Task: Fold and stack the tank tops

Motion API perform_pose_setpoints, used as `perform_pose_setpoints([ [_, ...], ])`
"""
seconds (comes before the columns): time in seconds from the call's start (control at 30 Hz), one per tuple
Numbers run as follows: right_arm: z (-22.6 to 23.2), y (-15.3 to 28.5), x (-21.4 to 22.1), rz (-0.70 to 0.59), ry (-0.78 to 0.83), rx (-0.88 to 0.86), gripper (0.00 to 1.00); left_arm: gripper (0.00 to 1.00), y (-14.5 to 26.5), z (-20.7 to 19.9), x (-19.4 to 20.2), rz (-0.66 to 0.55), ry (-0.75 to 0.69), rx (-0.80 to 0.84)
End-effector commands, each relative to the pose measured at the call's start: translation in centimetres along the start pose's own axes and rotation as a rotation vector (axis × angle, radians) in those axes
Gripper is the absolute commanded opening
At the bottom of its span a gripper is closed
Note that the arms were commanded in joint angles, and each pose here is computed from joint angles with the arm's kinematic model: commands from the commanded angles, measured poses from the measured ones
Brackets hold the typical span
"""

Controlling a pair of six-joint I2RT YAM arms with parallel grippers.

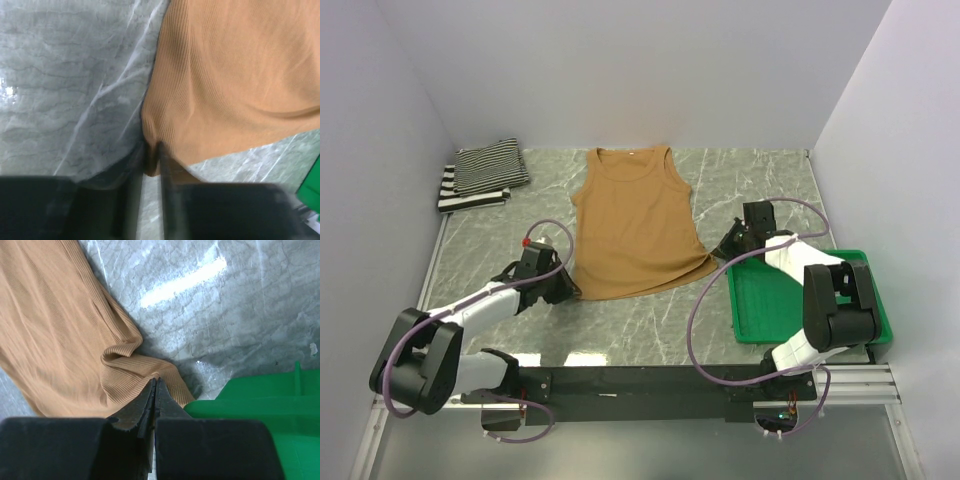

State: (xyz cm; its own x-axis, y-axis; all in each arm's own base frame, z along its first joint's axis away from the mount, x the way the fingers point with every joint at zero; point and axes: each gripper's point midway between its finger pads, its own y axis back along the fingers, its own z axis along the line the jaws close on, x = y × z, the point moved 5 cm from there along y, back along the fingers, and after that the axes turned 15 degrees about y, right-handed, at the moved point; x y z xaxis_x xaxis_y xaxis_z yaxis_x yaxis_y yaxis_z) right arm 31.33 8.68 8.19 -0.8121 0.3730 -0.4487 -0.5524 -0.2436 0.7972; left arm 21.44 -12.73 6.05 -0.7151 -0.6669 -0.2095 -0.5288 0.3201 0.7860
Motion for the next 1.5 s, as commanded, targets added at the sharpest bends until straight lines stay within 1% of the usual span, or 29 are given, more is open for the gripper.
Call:
perform_pose_setpoints([
  [0.0, -0.2, 0.8, -0.6, -0.038, 0.005, -0.003, 0.00, 0.15, -0.4, -0.3, 0.0, 0.008, 0.009, 0.015],
  [0.07, 0.1, 1.2, -0.6, -0.043, 0.007, -0.022, 0.00, 0.09, -0.4, -0.9, -0.3, 0.003, -0.003, 0.021],
  [0.1, 0.2, 1.3, -0.6, -0.045, 0.008, -0.027, 0.00, 0.04, -0.3, -1.0, -0.5, 0.001, -0.005, 0.015],
  [0.17, 0.5, 1.9, -0.6, -0.050, 0.013, -0.047, 0.00, 0.01, 0.0, -1.8, -1.1, -0.020, -0.015, 0.024],
  [0.3, 1.3, 3.1, -0.2, -0.058, 0.029, -0.101, 0.00, 0.00, 1.7, -2.4, -2.8, -0.094, -0.014, 0.004],
  [0.37, 2.1, 4.1, 0.0, -0.072, 0.047, -0.130, 0.00, 0.01, 3.6, -3.0, -4.3, -0.158, -0.014, 0.015],
  [0.4, 2.5, 4.6, 0.2, -0.072, 0.054, -0.152, 0.00, 0.01, 4.5, -2.9, -5.6, -0.200, 0.009, 0.014],
  [0.43, 3.0, 5.5, 0.1, -0.092, 0.065, -0.176, 0.00, 0.01, 6.3, -3.5, -6.6, -0.239, -0.005, 0.030],
  [0.5, 4.0, 6.7, 0.6, -0.094, 0.076, -0.231, 0.00, 0.01, 8.3, -3.6, -8.6, -0.302, 0.006, 0.025],
  [0.53, 4.7, 7.9, 0.7, -0.121, 0.088, -0.266, 0.00, 0.01, 9.8, -4.8, -9.6, -0.337, -0.019, 0.049],
  [0.57, 5.3, 8.5, 1.0, -0.125, 0.094, -0.294, 0.00, 0.00, 10.8, -4.9, -9.8, -0.345, -0.024, 0.045],
  [0.6, 6.3, 9.2, 1.6, -0.125, 0.107, -0.331, 0.00, 0.00, 11.5, -5.3, -10.3, -0.361, -0.033, 0.054],
  [0.63, 6.8, 10.1, 1.8, -0.158, 0.124, -0.342, 0.00, 0.00, 12.2, -6.1, -10.8, -0.381, -0.065, 0.072],
  [0.67, 6.9, 10.3, 2.3, -0.156, 0.130, -0.326, 0.00, 0.00, 12.0, -6.8, -10.4, -0.332, -0.095, 0.115],
  [0.7, 6.8, 10.4, 2.6, -0.155, 0.137, -0.313, 0.00, 0.01, 11.6, -6.9, -9.9, -0.287, -0.110, 0.124],
  [0.73, 6.3, 10.2, 3.1, -0.152, 0.134, -0.284, 0.00, 0.01, 10.4, -6.6, -9.4, -0.231, -0.120, 0.098],
  [0.8, 5.3, 9.5, 3.6, -0.151, 0.130, -0.241, 0.00, 0.05, 8.6, -6.7, -7.5, -0.162, -0.170, 0.085],
  [0.87, 4.0, 8.3, 4.6, -0.125, 0.126, -0.189, 0.00, 0.08, 6.2, -5.4, -5.2, -0.096, -0.177, 0.034],
  [0.9, 3.7, 8.0, 5.0, -0.114, 0.124, -0.183, 0.00, 0.13, 5.4, -5.4, -3.7, -0.066, -0.201, 0.038],
  [0.93, 3.2, 7.3, 6.0, -0.089, 0.122, -0.174, 0.00, 0.15, 4.2, -4.6, -2.6, -0.042, -0.179, 0.029],
  [0.97, 3.2, 7.1, 6.2, -0.090, 0.119, -0.179, 0.00, 0.16, 3.7, -4.4, -1.6, -0.022, -0.181, 0.034],
  [1.07, 2.7, 6.3, 7.3, -0.070, 0.121, -0.152, 0.00, 0.25, 2.2, -3.2, 0.0, 0.015, -0.152, 0.034],
  [1.1, 2.4, 6.1, 7.3, -0.073, 0.120, -0.131, 0.00, 0.30, 2.0, -2.7, 0.4, 0.020, -0.148, 0.023],
  [1.17, 2.1, 5.9, 7.5, -0.070, 0.119, -0.111, 0.00, 0.34, 2.0, -2.5, 0.2, -0.001, -0.140, 0.013],
  [1.2, 1.8, 5.7, 7.4, -0.077, 0.117, -0.084, 0.00, 0.37, 2.2, -2.3, -0.1, -0.030, -0.127, 0.000],
  [1.23, 1.6, 5.7, 7.3, -0.083, 0.115, -0.076, 0.00, 0.39, 2.7, -2.5, -0.3, -0.056, -0.118, 0.012],
  [1.3, 1.5, 5.5, 7.3, -0.084, 0.116, -0.061, 0.00, 0.40, 3.4, -2.4, -0.5, -0.082, -0.096, 0.012],
  [1.33, 1.5, 5.4, 7.2, -0.085, 0.114, -0.060, 0.00, 0.40, 4.0, -2.6, -1.0, -0.127, -0.089, 0.020],
  [1.47, 1.4, 5.2, 7.3, -0.082, 0.115, -0.053, 0.00, 0.42, 4.8, -2.4, -1.6, -0.185, -0.072, 0.003],
])
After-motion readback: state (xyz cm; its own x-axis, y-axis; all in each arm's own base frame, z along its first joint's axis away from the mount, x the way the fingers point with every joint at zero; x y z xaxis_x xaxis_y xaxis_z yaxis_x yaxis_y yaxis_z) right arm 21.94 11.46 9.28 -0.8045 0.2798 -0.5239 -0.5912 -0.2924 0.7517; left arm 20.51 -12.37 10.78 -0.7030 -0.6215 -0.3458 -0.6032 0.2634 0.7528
